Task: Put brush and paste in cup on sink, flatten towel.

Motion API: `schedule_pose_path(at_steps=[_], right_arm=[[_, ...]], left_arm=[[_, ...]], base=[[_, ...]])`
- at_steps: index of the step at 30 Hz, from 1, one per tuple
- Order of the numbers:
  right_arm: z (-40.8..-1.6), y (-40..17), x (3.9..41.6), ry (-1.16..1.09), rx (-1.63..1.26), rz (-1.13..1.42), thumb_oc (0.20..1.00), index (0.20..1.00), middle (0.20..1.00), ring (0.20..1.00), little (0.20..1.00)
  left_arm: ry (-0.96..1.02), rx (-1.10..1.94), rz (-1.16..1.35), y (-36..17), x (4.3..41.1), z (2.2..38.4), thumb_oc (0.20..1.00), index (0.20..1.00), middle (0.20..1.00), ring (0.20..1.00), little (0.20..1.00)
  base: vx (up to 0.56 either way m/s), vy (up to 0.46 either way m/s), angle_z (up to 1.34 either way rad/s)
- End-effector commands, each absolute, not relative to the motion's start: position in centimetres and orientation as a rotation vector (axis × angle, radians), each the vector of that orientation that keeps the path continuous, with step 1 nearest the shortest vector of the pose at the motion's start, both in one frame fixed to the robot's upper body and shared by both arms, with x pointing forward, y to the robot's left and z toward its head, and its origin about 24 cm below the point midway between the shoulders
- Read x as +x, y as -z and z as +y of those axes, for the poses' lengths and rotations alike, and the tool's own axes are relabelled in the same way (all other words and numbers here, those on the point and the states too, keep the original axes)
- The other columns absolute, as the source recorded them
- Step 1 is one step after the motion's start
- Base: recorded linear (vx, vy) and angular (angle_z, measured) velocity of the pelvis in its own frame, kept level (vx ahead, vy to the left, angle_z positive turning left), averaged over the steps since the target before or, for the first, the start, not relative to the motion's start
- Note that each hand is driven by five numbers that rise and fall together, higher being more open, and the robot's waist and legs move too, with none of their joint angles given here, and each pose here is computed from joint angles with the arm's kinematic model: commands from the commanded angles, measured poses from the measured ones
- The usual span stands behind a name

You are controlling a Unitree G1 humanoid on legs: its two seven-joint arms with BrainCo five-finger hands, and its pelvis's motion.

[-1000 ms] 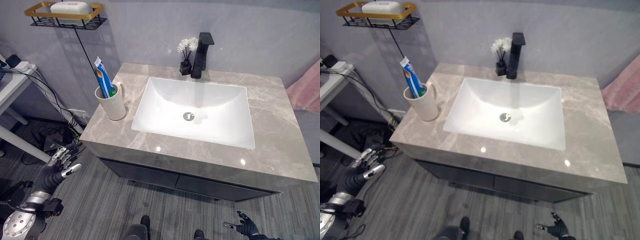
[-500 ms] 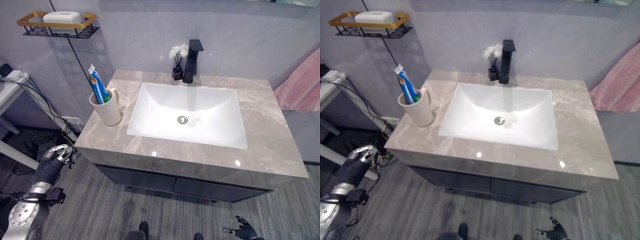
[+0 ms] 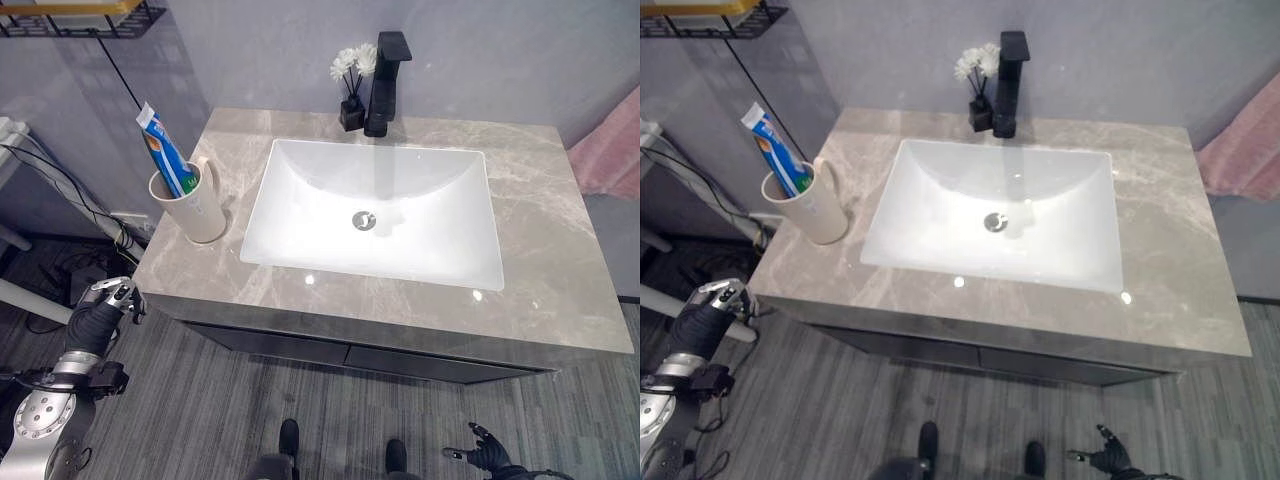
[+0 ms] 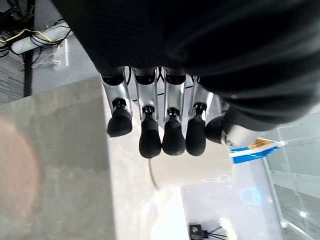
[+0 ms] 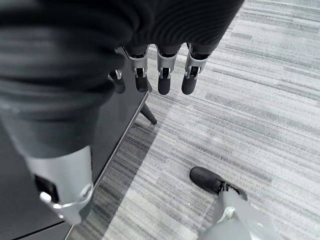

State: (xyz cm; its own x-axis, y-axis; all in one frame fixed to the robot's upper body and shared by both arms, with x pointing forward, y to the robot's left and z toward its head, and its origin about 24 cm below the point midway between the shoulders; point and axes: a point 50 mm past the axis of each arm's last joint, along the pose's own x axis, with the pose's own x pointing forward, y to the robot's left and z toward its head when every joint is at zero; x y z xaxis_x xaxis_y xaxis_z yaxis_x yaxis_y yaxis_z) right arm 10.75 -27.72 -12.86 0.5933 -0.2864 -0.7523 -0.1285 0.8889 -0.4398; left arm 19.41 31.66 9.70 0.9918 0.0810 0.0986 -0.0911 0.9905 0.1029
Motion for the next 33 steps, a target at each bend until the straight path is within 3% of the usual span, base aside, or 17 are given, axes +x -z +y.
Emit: schedule_pose_path(at_steps=[1, 33], right_arm=[[-28.9, 11.8, 12.6, 0.128, -0.544, 0.887, 1.000, 1.000, 1.000, 1.000, 1.000], [-28.5, 11.3, 14.1, 0.137, -0.534, 0.844, 1.000, 1.000, 1.000, 1.000, 1.000]], left_arm=[[-0.132, 0.202, -0.240, -13.3, 20.6, 32.7, 0.200, 0.200, 0.200, 0.200, 0.200], [-0.146, 0.204, -0.256, -14.1, 22.2, 32.4, 0.200, 0.200, 0.200, 0.200, 0.200]], base=[[0.01, -0.023, 0.06], [0.01, -0.003, 0.00]])
